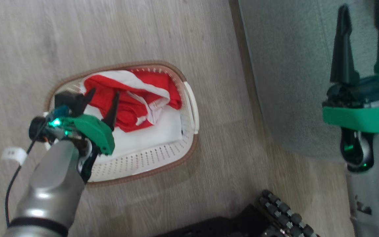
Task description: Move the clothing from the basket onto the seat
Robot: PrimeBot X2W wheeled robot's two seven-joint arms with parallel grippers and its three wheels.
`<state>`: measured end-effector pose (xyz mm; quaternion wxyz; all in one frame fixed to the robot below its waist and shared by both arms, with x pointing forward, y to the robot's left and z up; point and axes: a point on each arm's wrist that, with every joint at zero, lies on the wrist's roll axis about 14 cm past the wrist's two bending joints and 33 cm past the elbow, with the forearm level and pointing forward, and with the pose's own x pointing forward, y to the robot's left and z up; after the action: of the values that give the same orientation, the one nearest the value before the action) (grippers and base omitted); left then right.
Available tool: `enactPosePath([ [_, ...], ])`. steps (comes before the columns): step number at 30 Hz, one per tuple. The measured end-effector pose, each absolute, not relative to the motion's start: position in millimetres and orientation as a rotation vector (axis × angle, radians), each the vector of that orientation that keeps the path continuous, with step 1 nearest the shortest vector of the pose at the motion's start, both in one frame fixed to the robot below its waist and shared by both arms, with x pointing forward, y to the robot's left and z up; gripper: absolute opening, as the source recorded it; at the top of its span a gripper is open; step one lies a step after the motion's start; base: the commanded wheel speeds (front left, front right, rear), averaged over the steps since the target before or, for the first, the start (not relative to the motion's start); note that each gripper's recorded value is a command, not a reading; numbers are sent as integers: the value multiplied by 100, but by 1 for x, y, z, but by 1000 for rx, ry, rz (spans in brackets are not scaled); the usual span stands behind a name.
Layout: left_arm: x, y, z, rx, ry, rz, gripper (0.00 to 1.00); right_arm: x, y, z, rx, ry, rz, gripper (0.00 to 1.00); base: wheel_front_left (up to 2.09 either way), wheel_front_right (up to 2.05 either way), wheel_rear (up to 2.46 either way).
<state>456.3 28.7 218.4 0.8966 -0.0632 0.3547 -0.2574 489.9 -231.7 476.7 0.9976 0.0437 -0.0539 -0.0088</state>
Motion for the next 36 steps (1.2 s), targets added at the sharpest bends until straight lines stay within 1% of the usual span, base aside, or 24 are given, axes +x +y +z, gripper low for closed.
enactPosePath([
  [7,456,10,172,-148,874,-567,100,511,-232,466,58,-120,-14,100,0,0,0],
  [18,428,4,107,-123,1087,-606,100,534,-233,450,37,-132,-12,100,0,0,0],
  [26,420,-9,80,-104,1182,-650,100,537,-235,437,13,-106,-11,100,0,0,0],
  [33,412,-13,64,-11,1276,-721,100,534,-242,432,7,-89,-27,100,0,0,0],
  [36,410,-12,63,-3,1292,-726,100,534,-242,432,9,-89,-27,100,0,0,0],
])
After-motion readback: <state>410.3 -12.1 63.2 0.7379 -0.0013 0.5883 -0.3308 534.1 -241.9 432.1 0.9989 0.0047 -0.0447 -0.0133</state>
